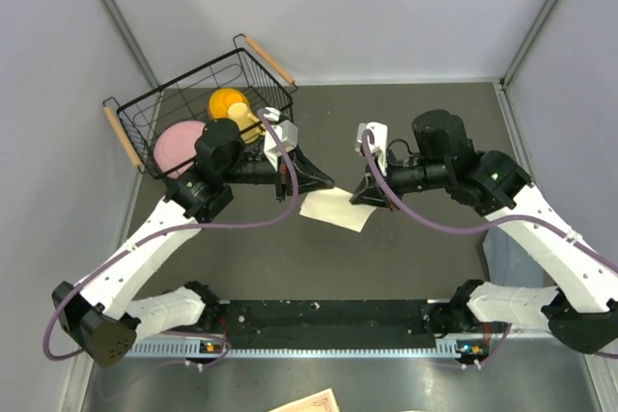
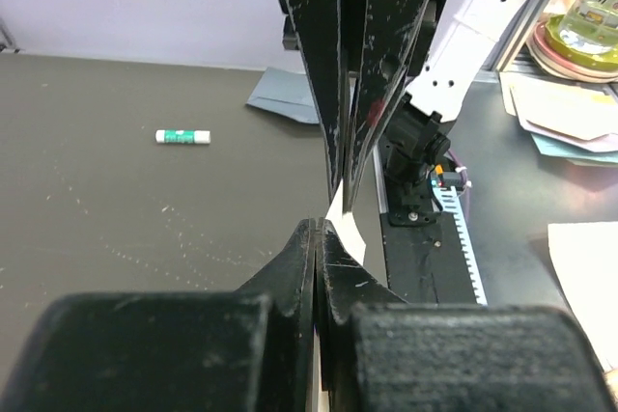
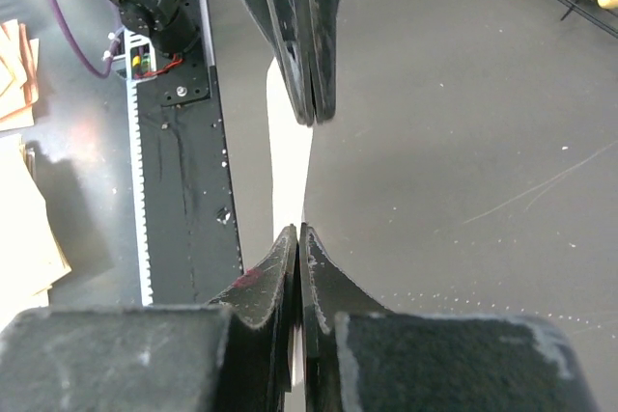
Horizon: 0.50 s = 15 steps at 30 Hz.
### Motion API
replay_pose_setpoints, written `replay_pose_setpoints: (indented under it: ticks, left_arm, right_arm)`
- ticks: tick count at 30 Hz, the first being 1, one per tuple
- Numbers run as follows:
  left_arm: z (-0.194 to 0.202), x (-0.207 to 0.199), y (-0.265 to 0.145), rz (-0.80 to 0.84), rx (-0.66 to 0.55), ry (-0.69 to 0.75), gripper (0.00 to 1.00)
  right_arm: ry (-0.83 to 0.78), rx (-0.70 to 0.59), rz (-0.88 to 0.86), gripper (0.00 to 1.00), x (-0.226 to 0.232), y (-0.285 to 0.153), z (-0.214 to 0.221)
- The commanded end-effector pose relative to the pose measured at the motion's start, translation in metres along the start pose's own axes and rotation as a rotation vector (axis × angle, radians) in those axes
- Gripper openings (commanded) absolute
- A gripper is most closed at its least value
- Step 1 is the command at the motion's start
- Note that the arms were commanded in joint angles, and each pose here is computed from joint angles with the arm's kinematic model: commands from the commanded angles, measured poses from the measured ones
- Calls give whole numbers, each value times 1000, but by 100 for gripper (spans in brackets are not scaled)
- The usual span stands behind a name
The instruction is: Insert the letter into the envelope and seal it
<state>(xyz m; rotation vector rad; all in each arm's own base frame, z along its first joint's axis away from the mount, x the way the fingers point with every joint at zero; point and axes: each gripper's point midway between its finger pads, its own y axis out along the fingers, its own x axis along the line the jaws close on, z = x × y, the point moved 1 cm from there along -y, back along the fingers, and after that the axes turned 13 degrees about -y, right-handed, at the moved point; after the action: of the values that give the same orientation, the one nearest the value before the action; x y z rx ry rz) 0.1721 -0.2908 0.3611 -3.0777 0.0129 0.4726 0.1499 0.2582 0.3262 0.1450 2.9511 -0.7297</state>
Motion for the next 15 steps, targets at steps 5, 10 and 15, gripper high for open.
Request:
replay_pose_setpoints:
  ticks: [5,10,15]
  left_arm:
    - [-9,0,-29,-38,-21,34,0]
    - [-13,0,-34,-37,-31,42,0]
    - [-13,-4,-33,-3,-30,42,0]
  right_arm:
    - [30,12,48,0,7,-25,15]
    - [48,62,62,0,8,-33,34]
    - [48,94,61,27,8,-38,36]
